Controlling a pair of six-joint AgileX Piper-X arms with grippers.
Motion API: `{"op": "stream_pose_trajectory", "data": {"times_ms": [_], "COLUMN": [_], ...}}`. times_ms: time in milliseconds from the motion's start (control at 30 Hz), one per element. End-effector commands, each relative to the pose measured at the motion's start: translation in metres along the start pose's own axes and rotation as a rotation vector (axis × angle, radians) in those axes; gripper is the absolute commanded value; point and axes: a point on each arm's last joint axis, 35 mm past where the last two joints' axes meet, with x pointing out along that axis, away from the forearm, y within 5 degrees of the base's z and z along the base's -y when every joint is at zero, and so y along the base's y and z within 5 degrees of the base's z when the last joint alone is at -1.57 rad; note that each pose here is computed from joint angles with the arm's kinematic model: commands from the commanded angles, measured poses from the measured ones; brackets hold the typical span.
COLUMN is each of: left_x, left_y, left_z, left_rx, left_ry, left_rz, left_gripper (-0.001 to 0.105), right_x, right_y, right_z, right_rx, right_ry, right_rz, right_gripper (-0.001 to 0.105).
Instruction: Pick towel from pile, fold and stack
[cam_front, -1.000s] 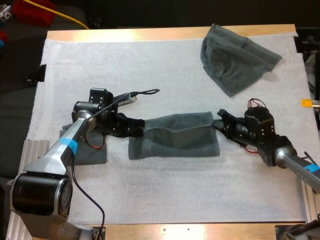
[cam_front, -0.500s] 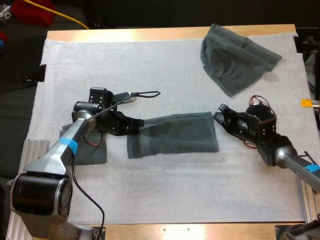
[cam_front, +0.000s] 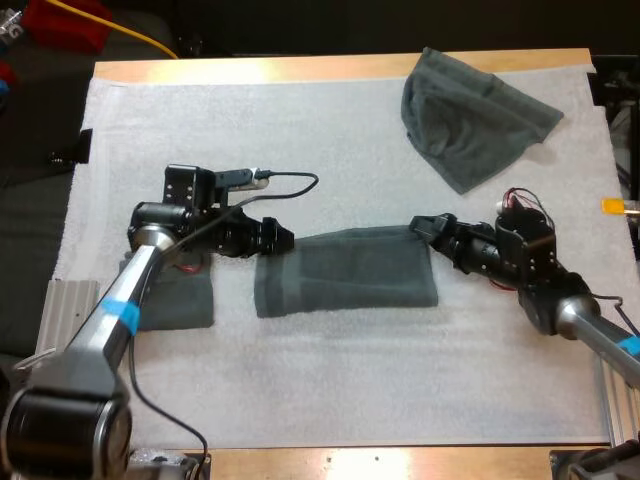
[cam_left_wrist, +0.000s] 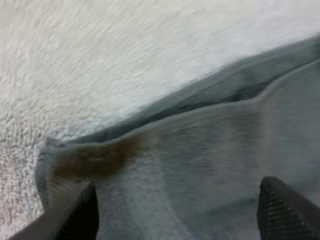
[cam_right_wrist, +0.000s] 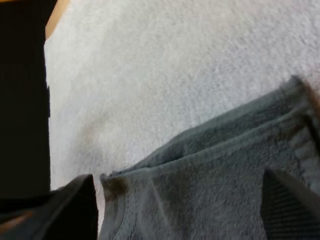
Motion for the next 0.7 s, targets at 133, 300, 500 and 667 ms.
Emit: {"op": "stream_pose_trajectory", "data": {"times_ms": [133, 300, 500, 667], "left_x": [-0.038, -0.07, -0.104, -0.127], "left_y": [-0.024, -0.041, -0.057, -0.066], "left_z": [-0.008, -0.023, -0.044, -0.063], "left_rx": [0.061, 0.085, 0.106, 0.116], "left_ry": [-0.047, -0.072, -0.1, -0.115], "left_rz": [-0.03, -0.036, -0.042, -0.046], "left_gripper": [0.064, 0.064, 0.064, 0.064], "right_x": [-0.023, -0.048, -0.08, -0.106], "right_y": [0.015, 0.027, 0.039, 0.047], "right_z": [0.006, 0.003, -0.004, -0.013], "right_rx": [-0.064, -0.124, -0.191, -0.249], "right_ry": [-0.005, 0.02, 0.054, 0.087], "right_rz": [-0.011, -0.028, -0.047, -0.063], "right_gripper": [0.067, 0.067, 0.067, 0.067]}}
